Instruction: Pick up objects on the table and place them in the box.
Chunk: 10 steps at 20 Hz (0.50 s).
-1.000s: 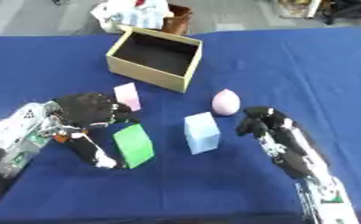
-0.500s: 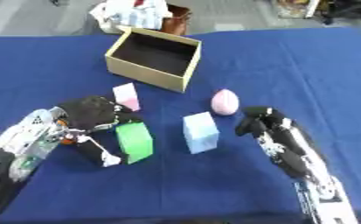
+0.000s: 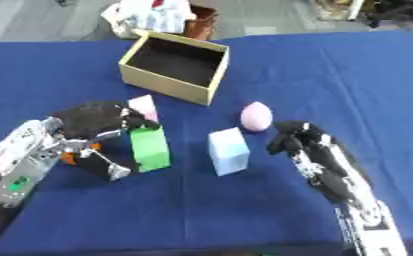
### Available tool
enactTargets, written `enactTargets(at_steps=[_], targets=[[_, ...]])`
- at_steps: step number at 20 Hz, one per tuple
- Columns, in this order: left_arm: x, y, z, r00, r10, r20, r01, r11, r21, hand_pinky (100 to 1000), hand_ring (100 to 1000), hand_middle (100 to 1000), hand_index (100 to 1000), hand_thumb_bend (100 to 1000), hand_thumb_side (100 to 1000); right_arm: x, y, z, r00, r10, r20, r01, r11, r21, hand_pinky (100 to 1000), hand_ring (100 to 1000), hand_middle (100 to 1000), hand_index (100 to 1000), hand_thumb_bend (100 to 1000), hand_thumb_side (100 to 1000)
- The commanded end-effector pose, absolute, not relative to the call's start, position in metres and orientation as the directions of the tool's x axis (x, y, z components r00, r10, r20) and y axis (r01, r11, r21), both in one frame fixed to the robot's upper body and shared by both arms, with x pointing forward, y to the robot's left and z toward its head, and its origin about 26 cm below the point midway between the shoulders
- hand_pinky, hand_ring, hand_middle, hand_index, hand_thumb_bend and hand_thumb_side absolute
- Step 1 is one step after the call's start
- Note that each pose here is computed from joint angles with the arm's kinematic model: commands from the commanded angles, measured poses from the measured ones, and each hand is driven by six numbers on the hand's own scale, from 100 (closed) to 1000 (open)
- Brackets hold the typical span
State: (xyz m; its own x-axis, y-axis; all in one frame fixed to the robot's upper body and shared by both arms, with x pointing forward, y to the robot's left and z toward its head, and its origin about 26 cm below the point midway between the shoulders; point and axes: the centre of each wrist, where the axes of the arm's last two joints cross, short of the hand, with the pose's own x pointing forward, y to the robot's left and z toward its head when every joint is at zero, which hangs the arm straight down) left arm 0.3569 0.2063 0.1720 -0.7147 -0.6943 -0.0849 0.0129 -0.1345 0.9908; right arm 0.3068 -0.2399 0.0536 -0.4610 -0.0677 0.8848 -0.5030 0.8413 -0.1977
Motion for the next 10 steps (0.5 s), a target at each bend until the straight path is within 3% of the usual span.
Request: enactTargets(at_steps=[1, 10], targets=[[0.363, 0.223, 0.209, -0.661, -0.745, -0.084, -0.046, -0.071, 0.996, 711, 580, 604, 854, 100, 270, 0.308, -0.245, 0.058, -0.474, -0.049, 0.879, -0.496, 0.840, -0.221, 613, 612, 560, 760, 100, 470], [0.434, 0.239, 0.230, -0.405, -0.914, -0.003, -0.109, 0.045, 0.993, 718, 586, 607, 870, 100, 248, 0.309, -0.241, 0.057, -0.475, -0.060, 0.878, -0.513, 0.829, -0.221, 613, 612, 560, 760, 100, 470]])
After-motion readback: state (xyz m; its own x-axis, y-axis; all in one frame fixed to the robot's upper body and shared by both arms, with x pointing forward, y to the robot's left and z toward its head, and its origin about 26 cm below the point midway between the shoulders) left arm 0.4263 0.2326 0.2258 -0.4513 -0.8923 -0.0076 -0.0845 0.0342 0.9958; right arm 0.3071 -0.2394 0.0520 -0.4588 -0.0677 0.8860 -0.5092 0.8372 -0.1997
